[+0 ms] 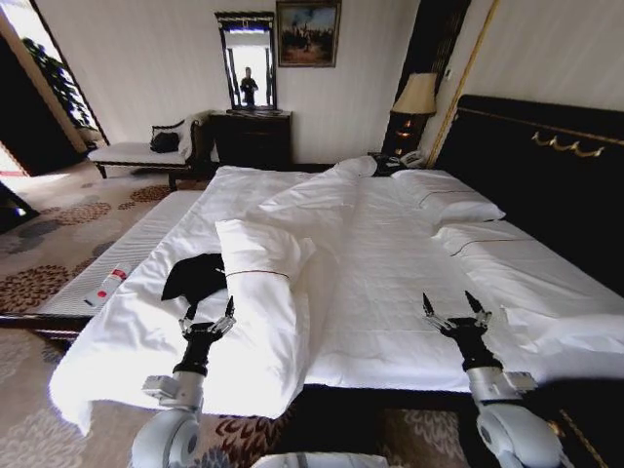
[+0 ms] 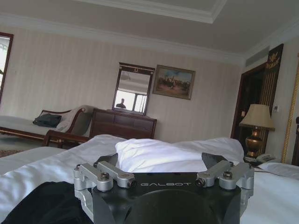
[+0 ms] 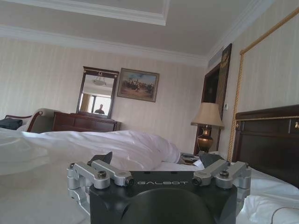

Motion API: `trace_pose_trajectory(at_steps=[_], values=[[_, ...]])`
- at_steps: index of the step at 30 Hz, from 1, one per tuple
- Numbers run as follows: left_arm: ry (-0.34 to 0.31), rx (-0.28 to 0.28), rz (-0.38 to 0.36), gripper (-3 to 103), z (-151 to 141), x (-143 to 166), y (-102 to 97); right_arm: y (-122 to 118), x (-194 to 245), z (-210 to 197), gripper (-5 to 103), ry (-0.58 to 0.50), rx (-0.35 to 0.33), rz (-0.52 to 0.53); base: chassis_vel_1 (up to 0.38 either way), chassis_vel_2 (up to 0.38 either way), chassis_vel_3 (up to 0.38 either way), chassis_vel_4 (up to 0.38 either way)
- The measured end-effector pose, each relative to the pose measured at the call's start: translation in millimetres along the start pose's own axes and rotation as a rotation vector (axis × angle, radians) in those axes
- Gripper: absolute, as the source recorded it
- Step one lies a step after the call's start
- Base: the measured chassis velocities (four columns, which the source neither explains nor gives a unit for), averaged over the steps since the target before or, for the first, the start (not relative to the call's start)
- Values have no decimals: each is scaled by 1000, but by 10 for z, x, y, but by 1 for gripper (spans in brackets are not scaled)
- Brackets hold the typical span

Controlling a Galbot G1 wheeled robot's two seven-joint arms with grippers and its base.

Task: Fold the clothes on the bed.

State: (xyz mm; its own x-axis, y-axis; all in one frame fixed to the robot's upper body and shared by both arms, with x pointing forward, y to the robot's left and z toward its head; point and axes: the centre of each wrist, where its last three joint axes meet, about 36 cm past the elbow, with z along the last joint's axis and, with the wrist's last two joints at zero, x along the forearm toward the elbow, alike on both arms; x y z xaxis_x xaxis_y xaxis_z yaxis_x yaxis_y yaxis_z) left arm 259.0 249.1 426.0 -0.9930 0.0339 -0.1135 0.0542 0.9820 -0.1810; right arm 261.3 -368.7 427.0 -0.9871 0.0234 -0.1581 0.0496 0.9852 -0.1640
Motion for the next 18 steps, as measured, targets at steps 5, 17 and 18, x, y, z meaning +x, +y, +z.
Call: trace_pose_trajectory(at_steps=[5,17,18], values=[[-1,0,1,100,2,-3,-3,4,-9,20,100,-12,0,1,123,464,-129,-485],[-6,-1,0,100,-11,12,-16,46,-23,42,100,-27,-27,3,21,157,-22,-161],[-6,-1,0,100,-11,12,-16,46,-23,42,100,-27,-27,3,-40,-97,17,84]])
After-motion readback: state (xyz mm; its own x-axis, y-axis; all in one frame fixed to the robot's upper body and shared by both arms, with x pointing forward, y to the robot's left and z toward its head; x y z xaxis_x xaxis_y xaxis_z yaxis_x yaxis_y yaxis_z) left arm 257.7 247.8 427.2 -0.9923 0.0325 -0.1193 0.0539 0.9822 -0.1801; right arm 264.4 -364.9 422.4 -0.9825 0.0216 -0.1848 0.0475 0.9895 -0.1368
